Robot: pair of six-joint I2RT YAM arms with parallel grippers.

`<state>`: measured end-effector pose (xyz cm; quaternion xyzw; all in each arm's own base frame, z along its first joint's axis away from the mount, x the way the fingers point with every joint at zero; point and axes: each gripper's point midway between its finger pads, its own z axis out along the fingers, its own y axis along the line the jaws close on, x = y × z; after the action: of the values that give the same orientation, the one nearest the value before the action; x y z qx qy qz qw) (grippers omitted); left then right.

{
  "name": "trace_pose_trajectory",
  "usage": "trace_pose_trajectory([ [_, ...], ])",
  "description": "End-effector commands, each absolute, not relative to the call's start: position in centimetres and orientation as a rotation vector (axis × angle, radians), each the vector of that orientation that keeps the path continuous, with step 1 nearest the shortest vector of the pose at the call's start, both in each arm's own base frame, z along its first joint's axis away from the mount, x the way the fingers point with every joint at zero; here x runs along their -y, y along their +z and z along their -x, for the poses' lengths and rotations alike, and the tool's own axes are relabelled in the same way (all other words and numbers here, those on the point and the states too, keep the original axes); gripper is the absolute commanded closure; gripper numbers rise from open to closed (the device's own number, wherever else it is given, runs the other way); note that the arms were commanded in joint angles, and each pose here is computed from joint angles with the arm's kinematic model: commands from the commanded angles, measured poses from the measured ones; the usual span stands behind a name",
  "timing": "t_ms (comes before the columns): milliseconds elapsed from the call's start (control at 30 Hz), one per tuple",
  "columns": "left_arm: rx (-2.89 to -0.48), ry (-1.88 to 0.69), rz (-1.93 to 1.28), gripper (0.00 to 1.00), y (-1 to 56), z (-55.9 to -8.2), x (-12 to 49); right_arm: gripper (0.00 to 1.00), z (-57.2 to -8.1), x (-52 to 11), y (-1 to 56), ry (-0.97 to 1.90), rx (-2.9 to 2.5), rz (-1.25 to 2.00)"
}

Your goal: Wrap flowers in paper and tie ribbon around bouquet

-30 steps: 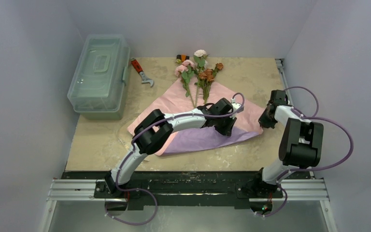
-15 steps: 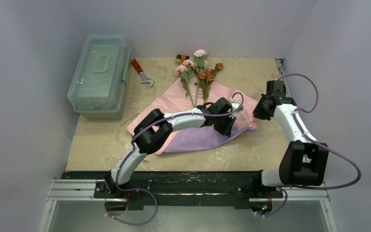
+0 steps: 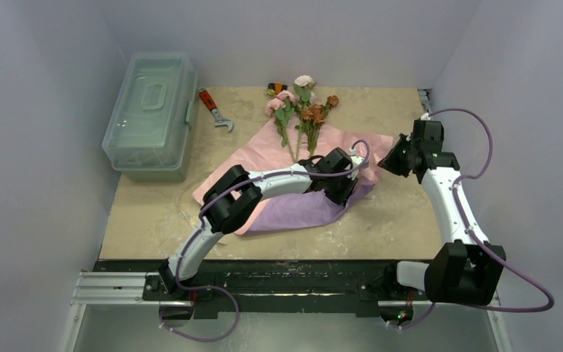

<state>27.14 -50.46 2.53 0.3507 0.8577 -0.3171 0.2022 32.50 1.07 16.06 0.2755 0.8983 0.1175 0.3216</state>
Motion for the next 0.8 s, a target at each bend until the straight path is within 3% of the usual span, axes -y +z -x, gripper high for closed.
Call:
trace_pose_trajectory([
  [0, -2.444, -0.815, -0.984, 0.87, 2.8, -27.3, 48.7, 1.0, -33.5, -4.2, 18.5, 0.56, -2.259, -0.741],
  [233, -2.422, -0.824, -0.946, 0.82, 7.1, -28.4, 47.2, 1.0, -33.2, -3.6, 17.2, 0.503, -2.289, -0.733],
  [467, -2.427, -0.767, -0.801, 0.78, 12.0, -30.2, 41.9, 1.0, -33.3, -3.1, 16.8, 0.464, -2.297, -0.732],
  [767, -2.592, -0.558, -0.739, 0.79, 7.3, -28.3, 33.2, 1.0, -33.5, -3.5, 16.7, 0.485, -2.304, -0.725],
])
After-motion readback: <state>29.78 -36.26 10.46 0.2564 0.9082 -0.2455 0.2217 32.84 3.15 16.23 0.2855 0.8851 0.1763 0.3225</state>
